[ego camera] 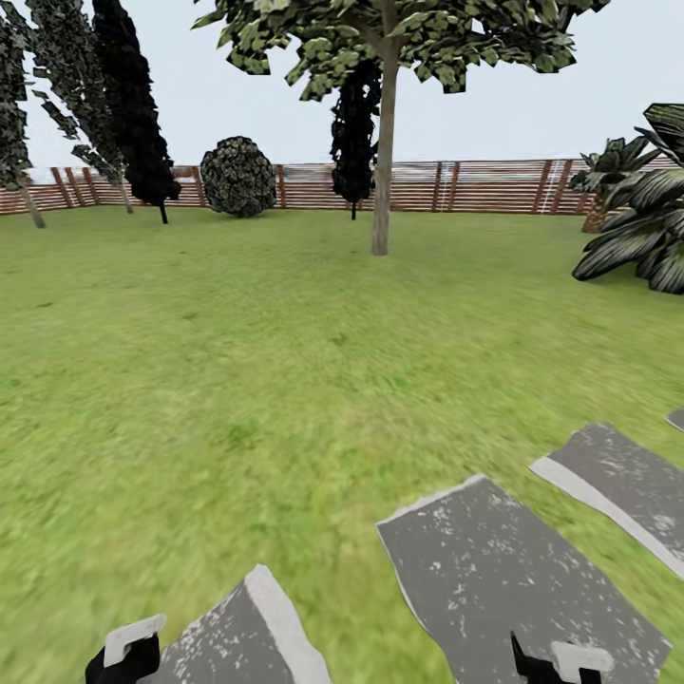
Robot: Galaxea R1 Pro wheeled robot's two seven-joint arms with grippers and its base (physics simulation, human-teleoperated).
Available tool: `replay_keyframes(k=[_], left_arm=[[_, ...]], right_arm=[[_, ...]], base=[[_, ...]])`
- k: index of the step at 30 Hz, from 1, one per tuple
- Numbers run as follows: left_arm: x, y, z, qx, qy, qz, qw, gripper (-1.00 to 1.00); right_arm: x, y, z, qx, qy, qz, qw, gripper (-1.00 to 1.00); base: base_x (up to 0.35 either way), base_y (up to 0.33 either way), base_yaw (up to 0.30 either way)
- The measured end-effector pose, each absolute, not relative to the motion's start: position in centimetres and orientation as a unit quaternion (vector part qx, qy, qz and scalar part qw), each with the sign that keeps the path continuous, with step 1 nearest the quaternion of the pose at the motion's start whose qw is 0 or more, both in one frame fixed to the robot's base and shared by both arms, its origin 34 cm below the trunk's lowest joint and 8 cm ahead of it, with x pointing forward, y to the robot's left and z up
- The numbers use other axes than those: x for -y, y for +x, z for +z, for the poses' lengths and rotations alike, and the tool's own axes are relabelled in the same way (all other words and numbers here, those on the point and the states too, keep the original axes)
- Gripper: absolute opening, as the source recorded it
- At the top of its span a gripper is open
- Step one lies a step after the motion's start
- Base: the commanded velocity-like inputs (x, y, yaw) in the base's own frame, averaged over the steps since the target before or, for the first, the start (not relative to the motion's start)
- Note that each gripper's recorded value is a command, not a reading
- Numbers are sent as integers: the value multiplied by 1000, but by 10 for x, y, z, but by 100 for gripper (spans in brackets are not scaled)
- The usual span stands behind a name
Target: In the garden, pick up the pesticide atomizer on the floor and spray pesticide onto both trees until each tree trunk is fully covered.
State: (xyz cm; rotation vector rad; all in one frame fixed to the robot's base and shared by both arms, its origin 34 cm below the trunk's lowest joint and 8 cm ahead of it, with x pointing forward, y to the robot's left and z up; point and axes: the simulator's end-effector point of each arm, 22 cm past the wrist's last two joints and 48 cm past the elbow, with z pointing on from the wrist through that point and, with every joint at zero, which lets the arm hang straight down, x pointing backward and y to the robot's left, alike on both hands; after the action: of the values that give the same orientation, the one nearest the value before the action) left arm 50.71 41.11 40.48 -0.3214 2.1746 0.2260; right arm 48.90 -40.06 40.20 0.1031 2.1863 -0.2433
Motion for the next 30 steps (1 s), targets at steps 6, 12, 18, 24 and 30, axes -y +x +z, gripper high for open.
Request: replay_keyframes(k=[6, 12, 18, 24, 30], left_arm=[[-411, 507, 405, -879, -130, 92, 449, -100], [-411, 507, 405, -879, -130, 91, 449, -100], [-411, 507, 405, -879, -130, 91, 449, -100], [-411, 507, 405, -879, -130, 91, 449, -100], [-411, 507, 405, -879, -130, 91, 449, -100]], right_arm=[[401, 489, 402, -885, 42, -98, 453, 100], [401, 489, 402, -885, 42, -98, 453, 100], [401, 489, 402, -885, 42, -98, 453, 100], [401, 489, 402, -885, 42, -98, 453, 100], [401, 489, 402, -885, 42, -98, 453, 100]], base=[[338, 0, 0], [338, 0, 0], [338, 0, 0], [338, 0, 0], [338, 0, 0]])
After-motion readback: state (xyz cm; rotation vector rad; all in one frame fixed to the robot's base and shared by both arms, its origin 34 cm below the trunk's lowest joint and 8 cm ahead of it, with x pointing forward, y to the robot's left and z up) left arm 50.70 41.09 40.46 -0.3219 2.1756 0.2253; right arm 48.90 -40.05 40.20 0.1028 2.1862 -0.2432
